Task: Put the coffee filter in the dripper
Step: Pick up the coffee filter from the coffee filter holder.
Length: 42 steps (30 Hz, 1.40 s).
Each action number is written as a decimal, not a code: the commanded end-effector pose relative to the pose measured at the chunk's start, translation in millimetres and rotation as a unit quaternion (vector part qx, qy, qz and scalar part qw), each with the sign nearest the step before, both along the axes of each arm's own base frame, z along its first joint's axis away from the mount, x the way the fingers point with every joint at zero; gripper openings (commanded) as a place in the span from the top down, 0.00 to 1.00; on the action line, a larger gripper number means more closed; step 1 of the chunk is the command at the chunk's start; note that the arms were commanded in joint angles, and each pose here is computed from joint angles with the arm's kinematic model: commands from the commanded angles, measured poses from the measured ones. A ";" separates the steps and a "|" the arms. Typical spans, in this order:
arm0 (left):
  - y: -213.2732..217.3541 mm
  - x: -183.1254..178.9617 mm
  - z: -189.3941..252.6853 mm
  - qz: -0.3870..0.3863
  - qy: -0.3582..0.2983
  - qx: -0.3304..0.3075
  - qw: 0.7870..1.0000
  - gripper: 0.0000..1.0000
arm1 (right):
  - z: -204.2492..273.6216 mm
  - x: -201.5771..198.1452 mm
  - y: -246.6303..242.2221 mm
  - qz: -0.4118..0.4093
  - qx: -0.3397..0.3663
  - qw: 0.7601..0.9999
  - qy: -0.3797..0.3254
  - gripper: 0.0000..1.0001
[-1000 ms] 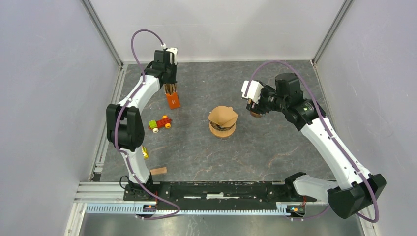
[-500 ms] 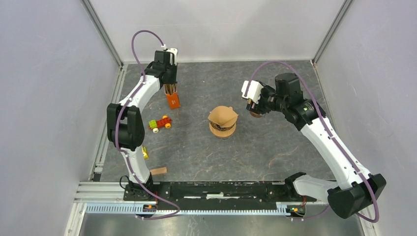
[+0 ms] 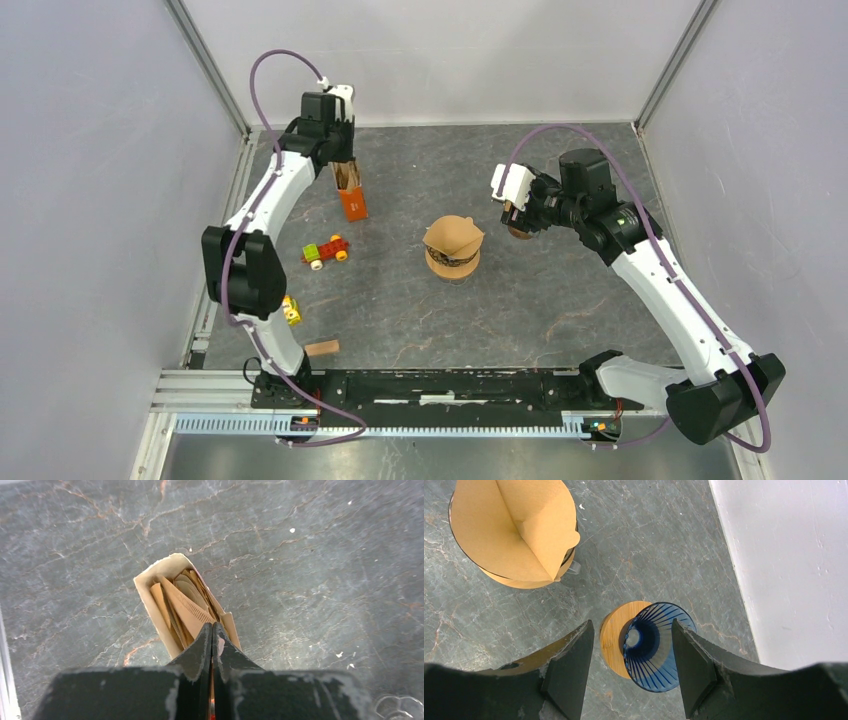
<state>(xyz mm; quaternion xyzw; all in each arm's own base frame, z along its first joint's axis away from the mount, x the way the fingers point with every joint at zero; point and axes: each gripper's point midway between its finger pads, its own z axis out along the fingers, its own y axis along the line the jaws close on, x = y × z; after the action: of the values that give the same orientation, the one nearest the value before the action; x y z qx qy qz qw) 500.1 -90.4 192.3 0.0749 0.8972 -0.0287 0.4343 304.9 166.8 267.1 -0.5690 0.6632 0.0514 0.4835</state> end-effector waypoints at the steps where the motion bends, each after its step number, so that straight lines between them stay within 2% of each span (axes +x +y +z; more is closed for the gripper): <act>1: 0.4 -2.3 66.4 -0.002 -0.069 -0.019 0.997 0.98 | 10.2 -0.3 0.0 -0.002 0.007 1.000 -0.012 0.35; 7: 4.2 -7.3 75.1 0.000 -0.079 -0.013 0.997 0.98 | 11.4 -0.5 0.0 -0.002 0.007 1.000 -0.013 0.35; 14: 2.6 -15.6 110.4 -0.009 -0.103 -0.024 0.994 0.98 | 21.1 1.4 2.6 0.001 0.013 1.000 -0.019 0.35; 18: -11.4 -34.1 148.2 -0.064 -0.135 -0.043 0.988 0.98 | 52.1 4.1 12.9 0.016 0.042 0.998 -0.036 0.34; 23: -40.2 -82.0 202.5 -0.163 -0.169 -0.092 0.968 0.98 | 90.2 4.7 39.5 0.059 0.095 0.992 -0.063 0.31; 26: -62.0 -121.0 226.3 -0.238 -0.177 -0.132 0.946 0.98 | 103.6 -2.1 63.4 0.094 0.118 0.986 -0.072 0.27; 29: -86.6 -164.5 244.5 -0.314 -0.168 -0.197 0.913 0.98 | 112.9 -9.1 84.6 0.126 0.138 0.980 -0.068 0.23; 34: -115.7 -216.3 264.5 -0.405 -0.161 -0.299 0.849 0.98 | 123.5 -17.7 101.8 0.156 0.179 0.970 -0.052 0.18; 36: -120.2 -231.0 270.2 -0.430 -0.167 -0.316 0.829 0.98 | 120.7 -23.1 105.2 0.169 0.185 0.967 -0.040 0.16; 42: -133.9 -256.0 262.1 -0.487 -0.122 -0.377 0.779 0.98 | 110.2 -40.9 113.5 0.206 0.204 0.957 -0.001 0.13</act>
<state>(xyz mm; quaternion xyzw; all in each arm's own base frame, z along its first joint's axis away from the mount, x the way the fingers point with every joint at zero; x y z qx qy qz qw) 276.0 -211.1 445.7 0.3056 0.6415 -0.4801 0.5143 281.9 270.1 365.6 -0.5813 0.5357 0.2316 0.5669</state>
